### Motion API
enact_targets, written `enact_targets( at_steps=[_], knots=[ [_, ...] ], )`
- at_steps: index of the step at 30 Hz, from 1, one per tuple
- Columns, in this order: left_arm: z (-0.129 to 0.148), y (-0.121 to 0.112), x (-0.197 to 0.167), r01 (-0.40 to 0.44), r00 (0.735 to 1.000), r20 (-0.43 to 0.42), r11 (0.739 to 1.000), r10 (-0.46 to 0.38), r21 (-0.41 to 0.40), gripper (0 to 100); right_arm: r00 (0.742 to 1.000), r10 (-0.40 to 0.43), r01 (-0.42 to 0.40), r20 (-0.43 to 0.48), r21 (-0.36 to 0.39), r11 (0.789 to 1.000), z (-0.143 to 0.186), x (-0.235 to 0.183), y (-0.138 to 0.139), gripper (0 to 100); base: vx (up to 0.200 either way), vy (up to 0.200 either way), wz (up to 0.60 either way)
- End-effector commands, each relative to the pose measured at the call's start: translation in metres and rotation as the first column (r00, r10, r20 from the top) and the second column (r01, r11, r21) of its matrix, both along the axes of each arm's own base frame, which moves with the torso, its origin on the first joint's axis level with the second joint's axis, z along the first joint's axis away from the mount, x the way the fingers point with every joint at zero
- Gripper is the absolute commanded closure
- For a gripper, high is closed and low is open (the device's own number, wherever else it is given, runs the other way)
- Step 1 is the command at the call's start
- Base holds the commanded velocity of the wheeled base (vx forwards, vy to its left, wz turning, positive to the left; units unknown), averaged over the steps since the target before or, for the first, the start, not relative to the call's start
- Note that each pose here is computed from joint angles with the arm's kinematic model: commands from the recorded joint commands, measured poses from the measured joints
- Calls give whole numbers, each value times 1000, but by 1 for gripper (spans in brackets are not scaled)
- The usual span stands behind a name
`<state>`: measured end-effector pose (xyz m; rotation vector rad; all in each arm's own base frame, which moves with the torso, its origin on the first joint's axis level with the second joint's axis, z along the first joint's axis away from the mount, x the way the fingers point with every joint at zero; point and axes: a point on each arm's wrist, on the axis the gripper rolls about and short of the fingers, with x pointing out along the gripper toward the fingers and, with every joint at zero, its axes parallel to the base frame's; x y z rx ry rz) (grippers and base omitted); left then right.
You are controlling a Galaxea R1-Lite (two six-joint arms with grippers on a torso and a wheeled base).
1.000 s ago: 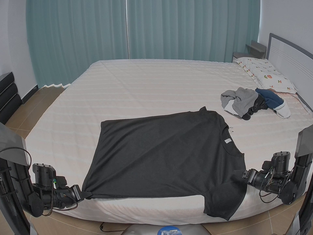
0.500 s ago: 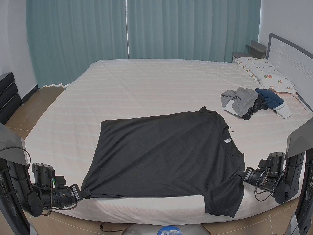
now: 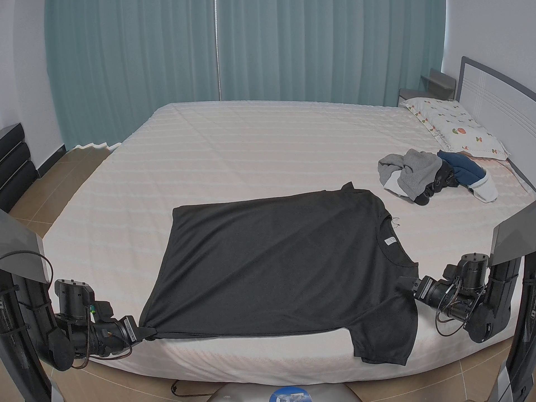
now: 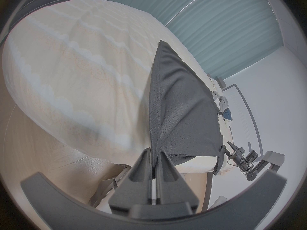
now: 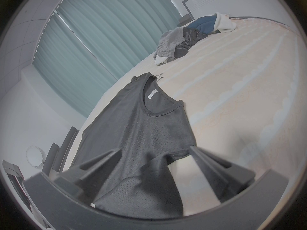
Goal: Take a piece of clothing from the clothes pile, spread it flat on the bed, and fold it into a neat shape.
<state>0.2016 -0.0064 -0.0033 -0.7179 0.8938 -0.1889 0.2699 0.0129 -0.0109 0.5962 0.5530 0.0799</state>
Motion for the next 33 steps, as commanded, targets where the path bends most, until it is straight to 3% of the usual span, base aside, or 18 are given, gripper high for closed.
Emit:
enact_targets(
  at_steps=[1,3,4,5,7,8,14,20,26,33],
  knots=[
    [-1,0,-1,-2,1000,-7,1000,2,0,100,1000,21,-21,15,-2,1000,12,-15,-15,0,0,0,0],
    [-1,0,-1,-1,1000,-6,1000,1,1,100,989,146,-146,-15,1,989,13,-37,-19,0,0,0,0],
    [-1,0,-1,-1,1000,-6,1000,1,1,100,989,146,-146,-15,1,989,13,-37,-19,0,0,0,0],
    [-1,0,-1,-1,1000,-6,1000,1,1,100,973,229,-229,-35,-10,973,12,-52,-21,0,0,0,0],
    [-1,0,-1,-2,1000,-7,1000,2,2,100,965,258,-259,-44,-35,965,11,-55,-23,0,0,0,0],
    [-1,0,-1,-2,1000,-7,1000,2,2,100,962,268,-271,-51,-64,961,8,-56,-26,0,0,0,0],
    [-1,1,-1,-3,1000,-5,1000,3,2,100,945,306,-313,-117,-49,948,-4,-59,-23,0,0,0,0],
    [-1,1,-1,-1,1000,-5,1000,1,4,100,920,370,-376,-130,-23,926,-10,-59,-13,0,0,0,0],
    [-1,1,-1,-1,1000,-4,1000,1,4,100,912,382,-388,-147,-14,921,-18,-58,-10,0,0,0,0],
    [-1,1,-1,-1,1000,-4,1000,1,4,100,896,427,-432,-124,-20,902,-15,-57,2,0,0,0,0]
  ],
)
